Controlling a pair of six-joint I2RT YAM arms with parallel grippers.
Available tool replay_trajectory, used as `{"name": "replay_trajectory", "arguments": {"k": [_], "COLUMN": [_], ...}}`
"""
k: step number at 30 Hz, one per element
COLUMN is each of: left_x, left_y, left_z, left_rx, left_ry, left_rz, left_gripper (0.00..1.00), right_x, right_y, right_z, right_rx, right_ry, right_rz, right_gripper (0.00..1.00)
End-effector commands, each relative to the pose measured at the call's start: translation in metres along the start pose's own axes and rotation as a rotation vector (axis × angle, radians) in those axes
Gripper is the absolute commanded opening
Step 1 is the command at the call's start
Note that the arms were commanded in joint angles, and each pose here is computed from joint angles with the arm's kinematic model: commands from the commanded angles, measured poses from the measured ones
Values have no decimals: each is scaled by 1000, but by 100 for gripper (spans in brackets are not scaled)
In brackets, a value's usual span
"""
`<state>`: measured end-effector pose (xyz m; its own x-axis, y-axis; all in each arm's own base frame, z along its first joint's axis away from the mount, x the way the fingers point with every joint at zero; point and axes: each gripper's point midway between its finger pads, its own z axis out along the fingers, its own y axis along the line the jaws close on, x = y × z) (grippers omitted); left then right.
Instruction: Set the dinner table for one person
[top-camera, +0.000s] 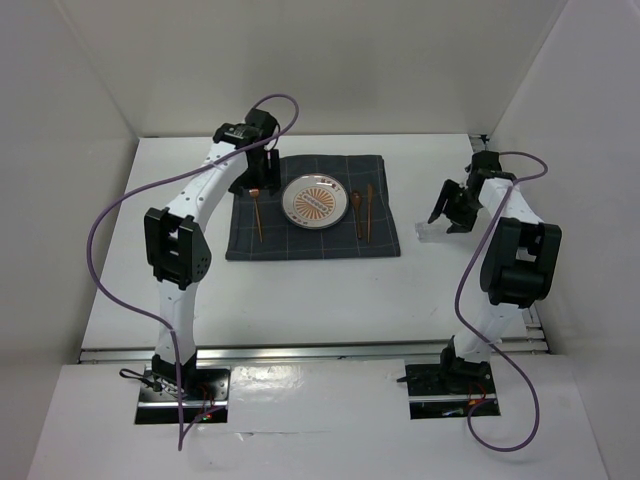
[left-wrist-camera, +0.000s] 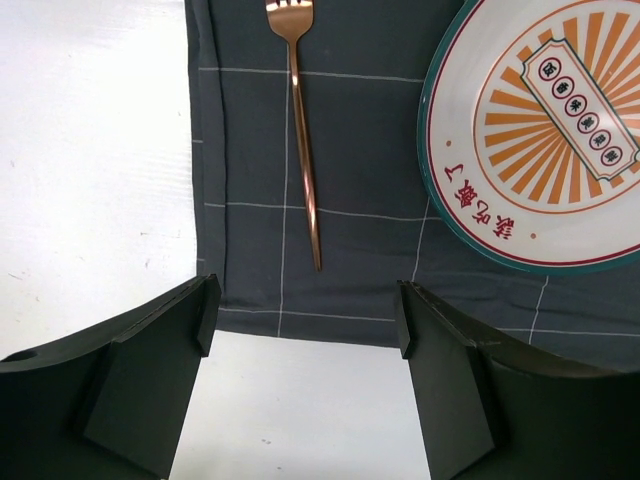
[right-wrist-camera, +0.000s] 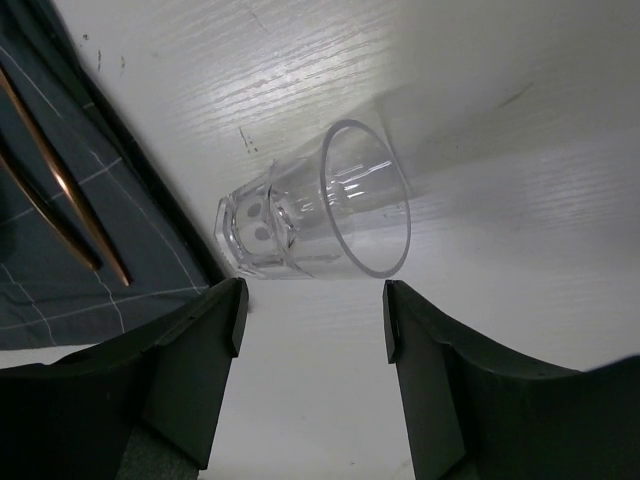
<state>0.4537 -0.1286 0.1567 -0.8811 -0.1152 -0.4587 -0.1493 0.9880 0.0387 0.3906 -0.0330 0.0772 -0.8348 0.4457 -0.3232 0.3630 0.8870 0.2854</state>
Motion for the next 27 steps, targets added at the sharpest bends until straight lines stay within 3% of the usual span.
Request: {"name": "replay_trajectory", "arguments": {"k": [1,10,17,22,27], "left_x": [-10,-9,-2,-2,-4], "left_y": [5,3,6,6,5], "left_z": [-20,-21,-15,-15,-17], "left_rx": [2,-2,-22,-22,-18], "left_ry": [-47,-51,-29,-29,-37], "left_rz": [16,24,31,22,19], "left_gripper": [88,88,88,88,88], "right_x": [-11,-11,-26,-33,-54], "right_y": [8,12,1,-3,12], "right_z": [-5,5,-3,-6,2], "right_rx": [-46,-83,7,32,-37], "right_ry": [-47,-35,-74,-121,-155], "right_rz": [-20,-30,-30,-5,-10], "right_gripper": [68,66,66,83,89]}}
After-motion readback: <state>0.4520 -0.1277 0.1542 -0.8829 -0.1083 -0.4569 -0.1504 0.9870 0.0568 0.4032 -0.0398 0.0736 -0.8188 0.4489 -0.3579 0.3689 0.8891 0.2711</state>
